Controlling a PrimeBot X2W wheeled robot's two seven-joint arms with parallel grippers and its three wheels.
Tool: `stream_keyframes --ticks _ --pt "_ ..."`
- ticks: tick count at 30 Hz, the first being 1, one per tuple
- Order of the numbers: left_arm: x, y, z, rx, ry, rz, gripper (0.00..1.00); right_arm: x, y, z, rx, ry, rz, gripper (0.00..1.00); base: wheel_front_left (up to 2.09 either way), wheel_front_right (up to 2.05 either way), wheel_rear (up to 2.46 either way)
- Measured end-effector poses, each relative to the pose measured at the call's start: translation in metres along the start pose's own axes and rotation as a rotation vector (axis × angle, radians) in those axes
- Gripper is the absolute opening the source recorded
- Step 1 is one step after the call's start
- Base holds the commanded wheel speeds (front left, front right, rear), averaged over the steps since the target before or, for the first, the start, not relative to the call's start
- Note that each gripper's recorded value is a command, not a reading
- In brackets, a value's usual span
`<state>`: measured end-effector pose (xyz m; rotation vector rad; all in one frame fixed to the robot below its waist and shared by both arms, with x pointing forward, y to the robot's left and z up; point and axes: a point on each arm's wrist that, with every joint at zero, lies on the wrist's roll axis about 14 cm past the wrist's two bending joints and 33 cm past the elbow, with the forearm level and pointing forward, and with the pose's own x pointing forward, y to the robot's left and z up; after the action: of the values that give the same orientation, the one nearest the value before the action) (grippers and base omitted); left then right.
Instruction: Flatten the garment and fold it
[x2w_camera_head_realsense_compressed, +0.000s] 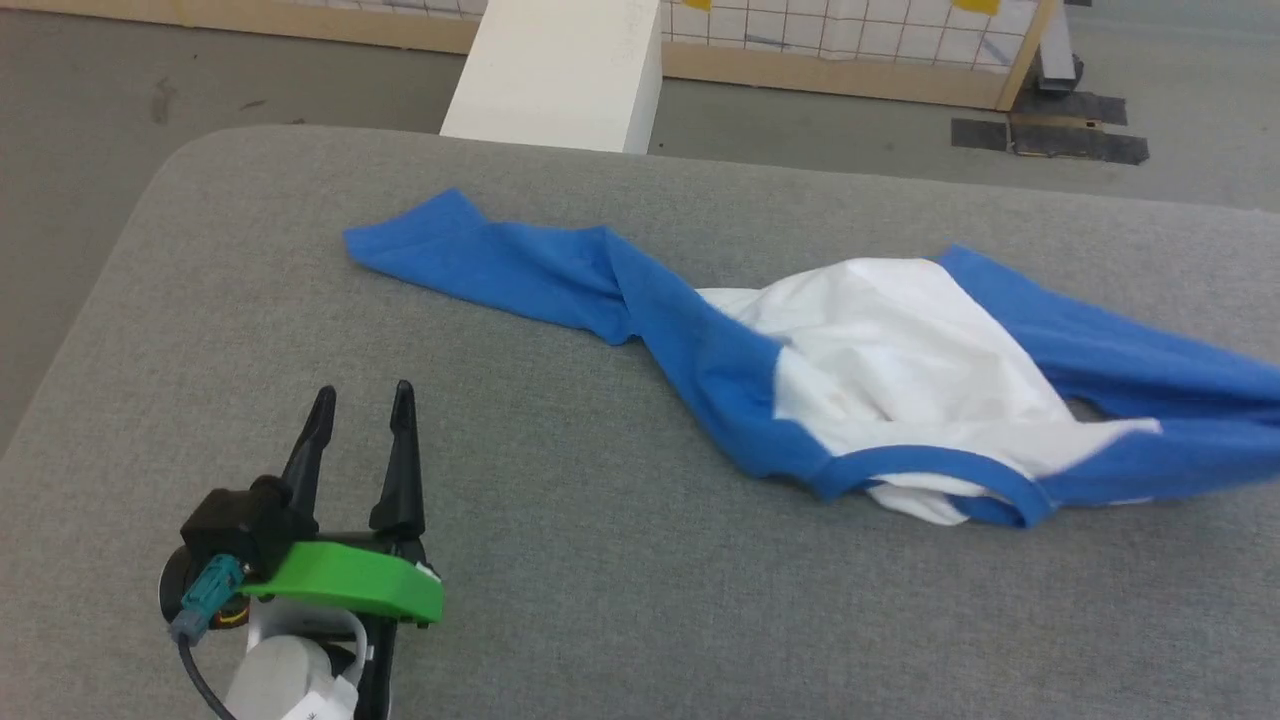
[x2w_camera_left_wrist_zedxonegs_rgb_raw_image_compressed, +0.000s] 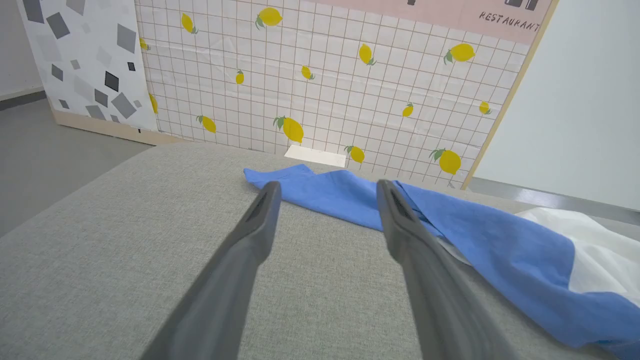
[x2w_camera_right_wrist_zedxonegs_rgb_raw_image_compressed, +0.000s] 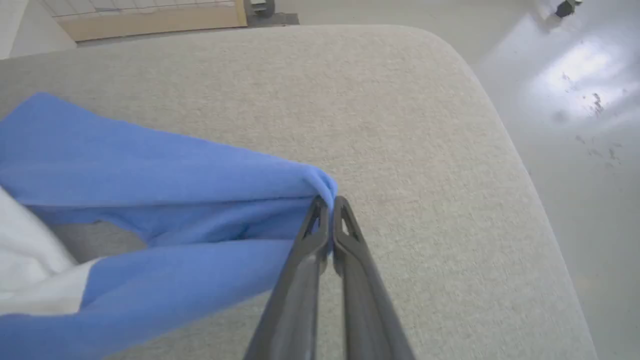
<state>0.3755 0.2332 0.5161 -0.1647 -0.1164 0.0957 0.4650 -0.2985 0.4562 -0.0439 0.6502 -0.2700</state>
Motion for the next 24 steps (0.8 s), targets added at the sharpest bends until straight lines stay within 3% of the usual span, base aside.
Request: stream_keyframes --ticks 4,5,6,9,16,19,24 --pt "-0.004 0.003 -0.006 -0.005 0.018 0.009 1.00 -0.011 -0.034 -0.044 0.108 0.082 -0.096 0.03 0.00 0.00 0.00" --pt "-0.005 0.003 -0.007 -0.005 0.021 0.010 1.00 -0.013 -0.034 -0.049 0.120 0.088 -0.102 0.44 0.00 0.00 0.00" --pt "-0.006 0.003 -0.008 -0.005 0.023 0.009 1.00 -0.017 -0.034 -0.049 0.130 0.070 -0.108 1.00 0.00 0.00 0.00" --pt "-0.007 0.001 -0.008 -0.002 0.024 0.002 1.00 -0.024 -0.032 -0.024 0.149 -0.073 -0.096 1.00 0.00 0.00 0.00" --pt "-0.009 -0.008 0.005 -0.007 -0.016 -0.029 1.00 -0.076 -0.003 0.066 0.148 -0.582 0.026 1.00 0.00 0.00 0.00" --pt "-0.012 -0.012 0.010 -0.013 -0.028 -0.037 1.00 -0.098 0.008 0.063 0.136 -0.674 0.079 1.00 0.00 0.00 0.00" --pt "-0.019 -0.021 0.012 -0.022 -0.036 -0.057 1.00 -0.112 0.019 0.019 0.173 -0.649 0.160 1.00 0.00 0.00 0.00"
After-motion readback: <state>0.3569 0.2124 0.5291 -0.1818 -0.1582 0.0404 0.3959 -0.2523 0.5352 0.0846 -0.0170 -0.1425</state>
